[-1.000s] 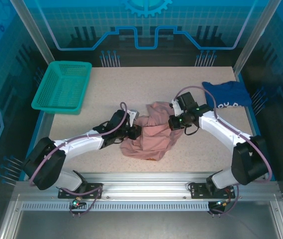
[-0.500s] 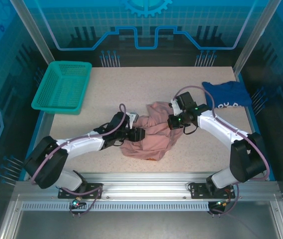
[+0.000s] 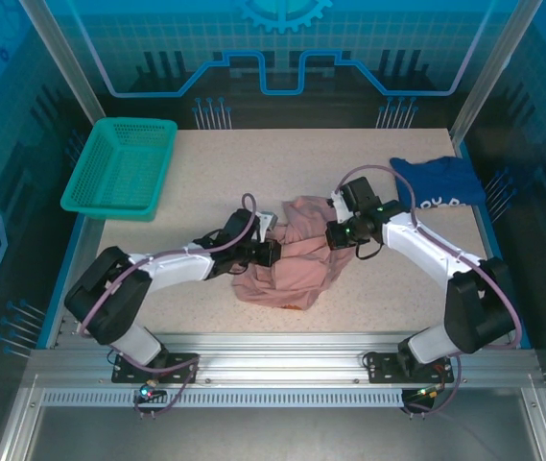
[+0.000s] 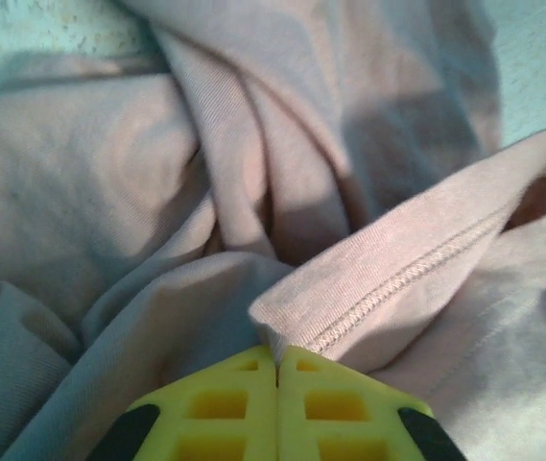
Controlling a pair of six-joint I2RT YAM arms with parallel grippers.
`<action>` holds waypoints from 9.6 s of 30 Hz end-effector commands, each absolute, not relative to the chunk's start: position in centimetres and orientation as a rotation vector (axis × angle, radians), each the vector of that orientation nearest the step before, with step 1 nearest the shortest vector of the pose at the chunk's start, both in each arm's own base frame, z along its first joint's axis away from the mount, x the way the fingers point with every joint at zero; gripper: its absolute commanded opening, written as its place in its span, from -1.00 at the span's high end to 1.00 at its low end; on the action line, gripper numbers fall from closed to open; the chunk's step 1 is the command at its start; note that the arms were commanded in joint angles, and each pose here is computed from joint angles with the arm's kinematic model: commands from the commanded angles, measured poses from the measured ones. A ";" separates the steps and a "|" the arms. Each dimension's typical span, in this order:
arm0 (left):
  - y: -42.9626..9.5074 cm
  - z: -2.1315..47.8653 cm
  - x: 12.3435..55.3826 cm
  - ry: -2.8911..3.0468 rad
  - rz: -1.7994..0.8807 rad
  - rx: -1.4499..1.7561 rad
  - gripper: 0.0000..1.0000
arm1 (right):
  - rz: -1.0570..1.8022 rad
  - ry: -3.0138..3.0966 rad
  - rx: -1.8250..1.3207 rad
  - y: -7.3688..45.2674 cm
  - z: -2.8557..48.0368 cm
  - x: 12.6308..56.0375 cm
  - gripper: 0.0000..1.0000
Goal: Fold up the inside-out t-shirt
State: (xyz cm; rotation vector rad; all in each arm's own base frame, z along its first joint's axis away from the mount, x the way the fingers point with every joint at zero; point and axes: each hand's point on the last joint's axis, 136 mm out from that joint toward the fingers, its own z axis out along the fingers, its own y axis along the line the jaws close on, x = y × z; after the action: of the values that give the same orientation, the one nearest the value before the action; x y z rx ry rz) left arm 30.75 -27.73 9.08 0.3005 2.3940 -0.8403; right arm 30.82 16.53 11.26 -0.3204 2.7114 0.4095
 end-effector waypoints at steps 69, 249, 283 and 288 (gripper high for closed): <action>-10.7 24.0 30.3 2.014 -0.633 -0.288 1.00 | 0.293 2.727 -0.326 18.6 5.8 42.4 0.67; -1.9 70.5 12.5 1.073 -0.265 -0.069 1.00 | 0.249 1.413 -0.049 3.1 59.9 15.9 1.00; -3.4 27.3 67.7 1.997 -0.574 -0.362 -0.24 | 0.120 2.365 0.068 1.7 21.4 58.2 0.21; -7.0 26.0 60.8 2.122 -0.647 -0.401 -0.29 | 0.265 2.494 0.086 4.1 18.1 48.8 0.15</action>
State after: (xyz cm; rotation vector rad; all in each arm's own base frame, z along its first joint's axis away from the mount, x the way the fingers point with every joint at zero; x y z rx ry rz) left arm 64.41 -3.73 18.76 -0.4459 2.2288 -0.5499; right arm 53.86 1.53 15.95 0.0923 2.4857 0.1358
